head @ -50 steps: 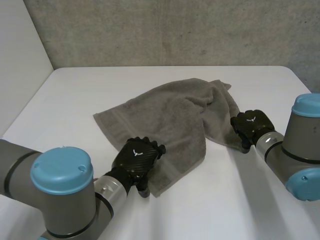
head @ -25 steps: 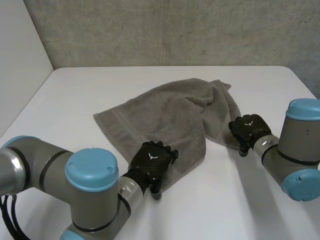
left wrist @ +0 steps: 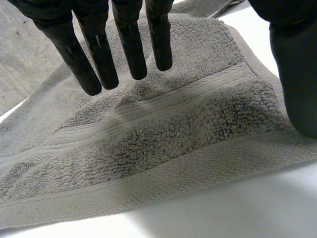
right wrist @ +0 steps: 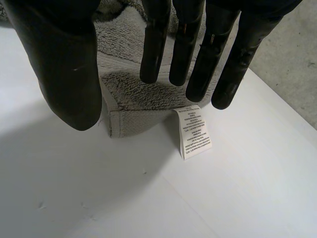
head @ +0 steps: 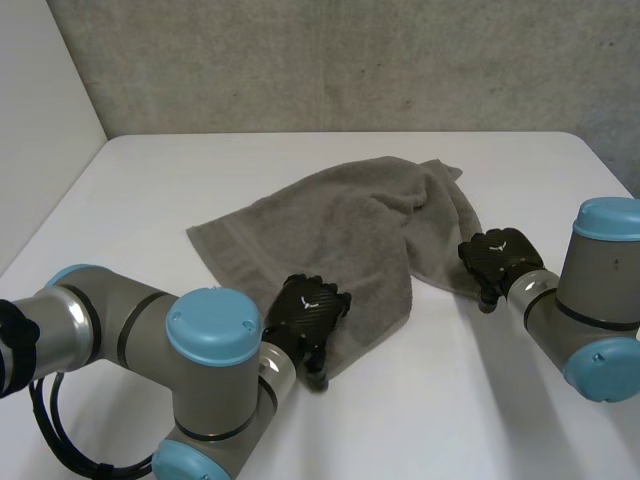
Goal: Fold the towel.
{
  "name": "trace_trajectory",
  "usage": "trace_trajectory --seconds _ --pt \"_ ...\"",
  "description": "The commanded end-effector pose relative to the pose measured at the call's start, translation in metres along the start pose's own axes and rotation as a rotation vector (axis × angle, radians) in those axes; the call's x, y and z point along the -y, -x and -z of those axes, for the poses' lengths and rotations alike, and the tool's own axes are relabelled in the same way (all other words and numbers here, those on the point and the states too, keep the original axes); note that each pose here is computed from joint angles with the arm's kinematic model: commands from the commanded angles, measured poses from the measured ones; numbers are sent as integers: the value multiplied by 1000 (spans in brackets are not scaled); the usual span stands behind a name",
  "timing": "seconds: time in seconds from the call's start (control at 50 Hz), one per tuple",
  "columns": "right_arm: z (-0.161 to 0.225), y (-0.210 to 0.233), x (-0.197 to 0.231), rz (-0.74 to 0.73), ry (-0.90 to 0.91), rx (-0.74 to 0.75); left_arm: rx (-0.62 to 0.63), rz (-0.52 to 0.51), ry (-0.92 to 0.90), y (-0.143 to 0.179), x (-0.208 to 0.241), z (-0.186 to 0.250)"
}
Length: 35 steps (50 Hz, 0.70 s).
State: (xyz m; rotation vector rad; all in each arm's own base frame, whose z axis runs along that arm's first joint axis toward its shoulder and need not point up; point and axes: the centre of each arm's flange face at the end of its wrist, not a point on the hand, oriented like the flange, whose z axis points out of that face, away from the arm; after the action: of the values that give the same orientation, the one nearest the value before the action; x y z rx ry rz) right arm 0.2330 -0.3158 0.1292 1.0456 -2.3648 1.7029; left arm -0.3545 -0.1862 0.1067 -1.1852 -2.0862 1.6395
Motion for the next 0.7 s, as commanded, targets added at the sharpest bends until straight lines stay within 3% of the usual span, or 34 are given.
trace_trajectory --seconds 0.02,0.7 --pt "1 1 0 2 0 2 2 1 -2 0 1 -1" --pt "-1 0 1 18 -2 -3 22 0 -18 9 9 -2"
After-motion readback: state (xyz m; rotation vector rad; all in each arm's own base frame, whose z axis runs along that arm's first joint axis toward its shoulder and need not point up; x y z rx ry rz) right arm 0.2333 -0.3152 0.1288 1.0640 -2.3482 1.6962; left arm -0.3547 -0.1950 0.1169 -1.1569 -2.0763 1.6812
